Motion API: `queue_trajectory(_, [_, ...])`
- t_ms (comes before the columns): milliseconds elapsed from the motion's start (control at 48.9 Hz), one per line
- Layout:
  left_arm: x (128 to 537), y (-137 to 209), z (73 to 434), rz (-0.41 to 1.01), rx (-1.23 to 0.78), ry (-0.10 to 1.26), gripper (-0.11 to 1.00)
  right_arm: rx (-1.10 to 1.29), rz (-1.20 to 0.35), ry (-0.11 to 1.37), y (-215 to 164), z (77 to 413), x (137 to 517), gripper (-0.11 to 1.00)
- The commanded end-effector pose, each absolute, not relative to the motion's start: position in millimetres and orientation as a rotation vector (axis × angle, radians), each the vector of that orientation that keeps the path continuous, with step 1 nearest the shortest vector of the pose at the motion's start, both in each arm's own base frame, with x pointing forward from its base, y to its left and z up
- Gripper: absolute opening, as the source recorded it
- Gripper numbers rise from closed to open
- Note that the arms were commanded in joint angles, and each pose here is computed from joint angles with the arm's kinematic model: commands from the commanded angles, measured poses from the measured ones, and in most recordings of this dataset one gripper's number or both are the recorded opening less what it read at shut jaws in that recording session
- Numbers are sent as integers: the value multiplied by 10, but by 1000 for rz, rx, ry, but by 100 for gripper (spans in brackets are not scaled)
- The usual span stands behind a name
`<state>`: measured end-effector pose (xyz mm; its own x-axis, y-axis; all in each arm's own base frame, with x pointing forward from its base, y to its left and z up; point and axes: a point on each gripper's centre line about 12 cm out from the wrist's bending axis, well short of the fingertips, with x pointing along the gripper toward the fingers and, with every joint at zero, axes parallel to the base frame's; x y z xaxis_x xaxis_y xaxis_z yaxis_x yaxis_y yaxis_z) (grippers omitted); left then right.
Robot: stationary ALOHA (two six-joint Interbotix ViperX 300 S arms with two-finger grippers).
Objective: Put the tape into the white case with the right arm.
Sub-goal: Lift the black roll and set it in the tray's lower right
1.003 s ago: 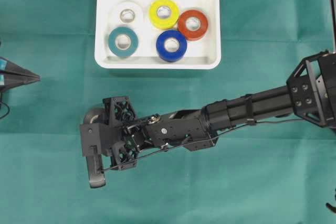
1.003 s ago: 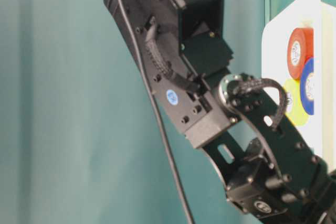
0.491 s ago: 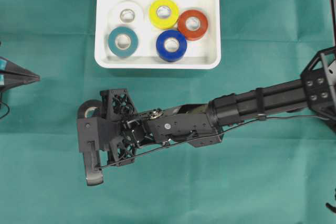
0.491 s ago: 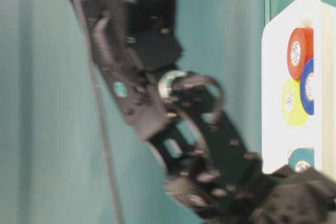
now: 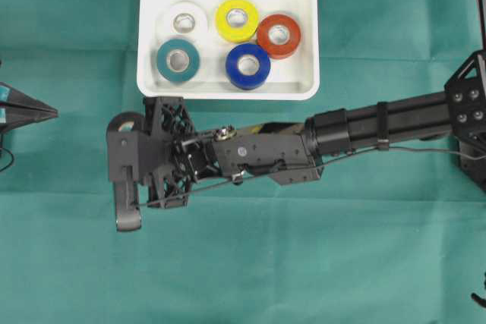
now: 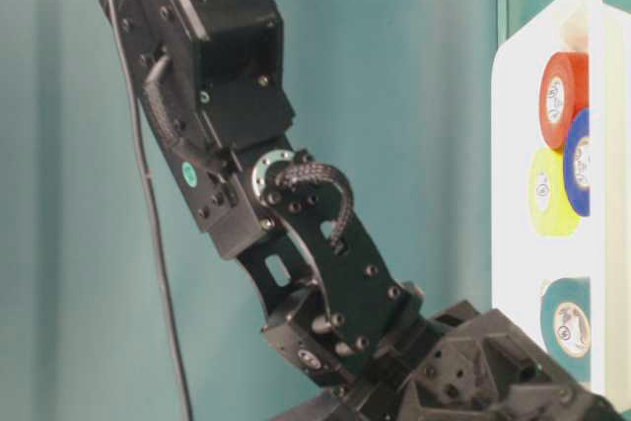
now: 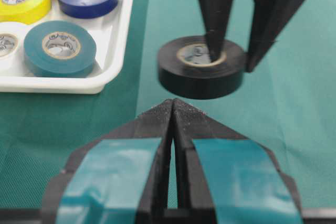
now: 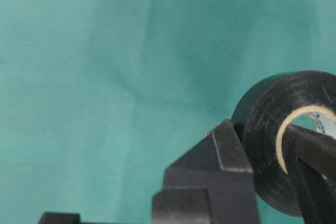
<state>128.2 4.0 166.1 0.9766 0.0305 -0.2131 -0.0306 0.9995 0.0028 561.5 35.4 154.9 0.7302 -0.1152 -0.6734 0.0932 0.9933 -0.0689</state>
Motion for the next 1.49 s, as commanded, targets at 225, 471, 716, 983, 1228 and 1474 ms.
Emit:
queue_trajectory(225, [1298, 43, 1717, 33, 0, 201, 0, -5, -225, 653, -320, 2006, 5613, 2])
queue_trajectory(471, [1298, 43, 1715, 33, 0, 203, 0, 8, -285, 673, -648, 1972, 5536, 2])
queue_trajectory(716, [1297, 43, 1713, 33, 0, 201, 0, 27, -311, 718, -792, 1940, 5145, 2])
queue_trajectory(983, [1298, 43, 1717, 33, 0, 201, 0, 42, -296, 720, -824, 1954, 4629, 2])
queue_trajectory(1228, [1298, 43, 1717, 33, 0, 201, 0, 57, -308, 755, -887, 1853, 4191, 2])
queue_trajectory(1474, [1298, 43, 1717, 33, 0, 201, 0, 67, -312, 771, -889, 1807, 3862, 2])
